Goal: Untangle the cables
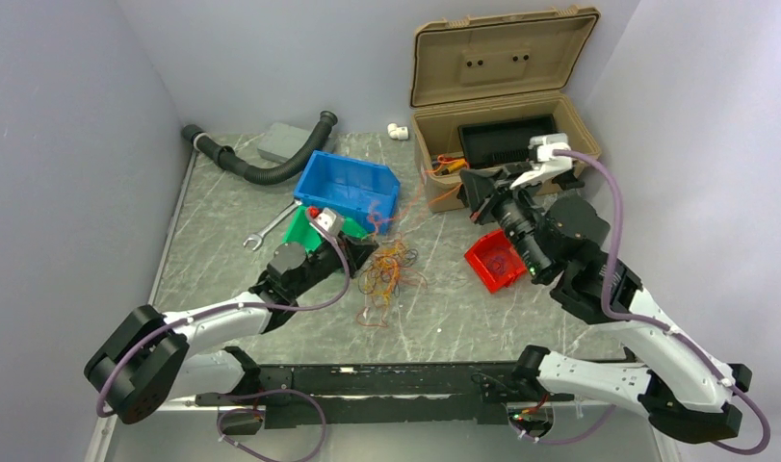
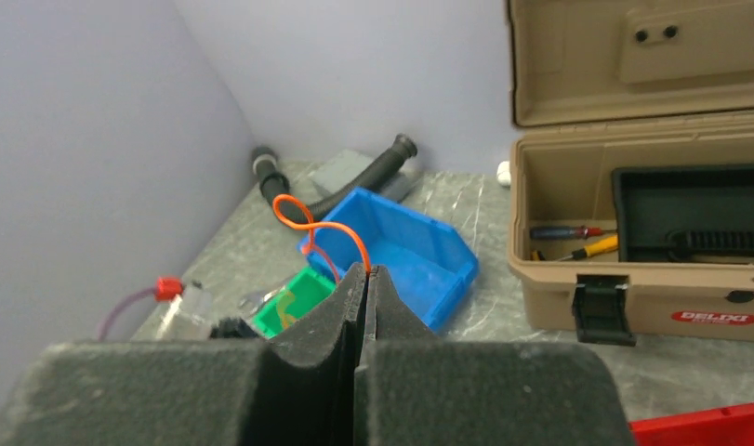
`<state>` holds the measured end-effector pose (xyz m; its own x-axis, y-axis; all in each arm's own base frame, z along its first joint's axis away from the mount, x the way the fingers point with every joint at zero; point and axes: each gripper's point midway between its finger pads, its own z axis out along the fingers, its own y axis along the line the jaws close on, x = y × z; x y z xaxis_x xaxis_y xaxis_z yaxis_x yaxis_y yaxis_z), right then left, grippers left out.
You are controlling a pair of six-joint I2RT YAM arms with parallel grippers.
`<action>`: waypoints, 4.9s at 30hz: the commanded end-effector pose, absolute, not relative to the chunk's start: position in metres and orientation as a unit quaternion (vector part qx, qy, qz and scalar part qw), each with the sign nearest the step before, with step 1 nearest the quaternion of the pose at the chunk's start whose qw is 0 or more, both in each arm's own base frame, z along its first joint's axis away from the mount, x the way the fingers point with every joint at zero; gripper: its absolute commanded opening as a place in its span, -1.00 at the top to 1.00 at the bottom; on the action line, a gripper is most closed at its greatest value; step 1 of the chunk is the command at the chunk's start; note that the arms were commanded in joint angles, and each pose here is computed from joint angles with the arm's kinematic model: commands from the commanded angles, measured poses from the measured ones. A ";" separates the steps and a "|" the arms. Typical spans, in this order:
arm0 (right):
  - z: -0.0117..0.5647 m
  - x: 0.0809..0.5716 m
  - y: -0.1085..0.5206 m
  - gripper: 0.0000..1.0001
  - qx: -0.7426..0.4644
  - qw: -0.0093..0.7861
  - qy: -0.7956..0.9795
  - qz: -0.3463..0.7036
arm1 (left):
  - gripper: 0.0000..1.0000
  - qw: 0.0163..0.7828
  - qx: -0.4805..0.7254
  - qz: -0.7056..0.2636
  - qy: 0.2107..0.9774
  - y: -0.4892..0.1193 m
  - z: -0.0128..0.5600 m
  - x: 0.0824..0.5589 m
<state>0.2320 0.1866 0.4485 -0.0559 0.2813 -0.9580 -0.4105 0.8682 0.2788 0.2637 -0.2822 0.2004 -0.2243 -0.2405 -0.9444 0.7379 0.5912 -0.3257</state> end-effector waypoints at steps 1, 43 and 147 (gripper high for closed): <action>0.507 0.221 0.144 1.00 0.027 0.742 0.614 0.268 | 0.75 0.535 0.189 -0.408 0.715 -0.274 0.155 0.252; 0.500 0.245 0.190 1.00 -0.026 0.730 0.634 0.255 | -0.95 0.533 0.225 -0.398 0.713 -0.275 0.190 0.226; 0.397 0.266 0.159 1.00 -0.024 0.665 0.738 0.110 | 1.00 0.450 -0.007 -0.148 0.881 -0.139 0.136 0.234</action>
<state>0.2634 0.1406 0.3327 -0.2315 0.0005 -0.9728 -0.0831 0.9963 0.0203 0.2256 -0.1742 0.1103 -0.6769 -0.0339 -0.7353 0.2876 0.9073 -0.3066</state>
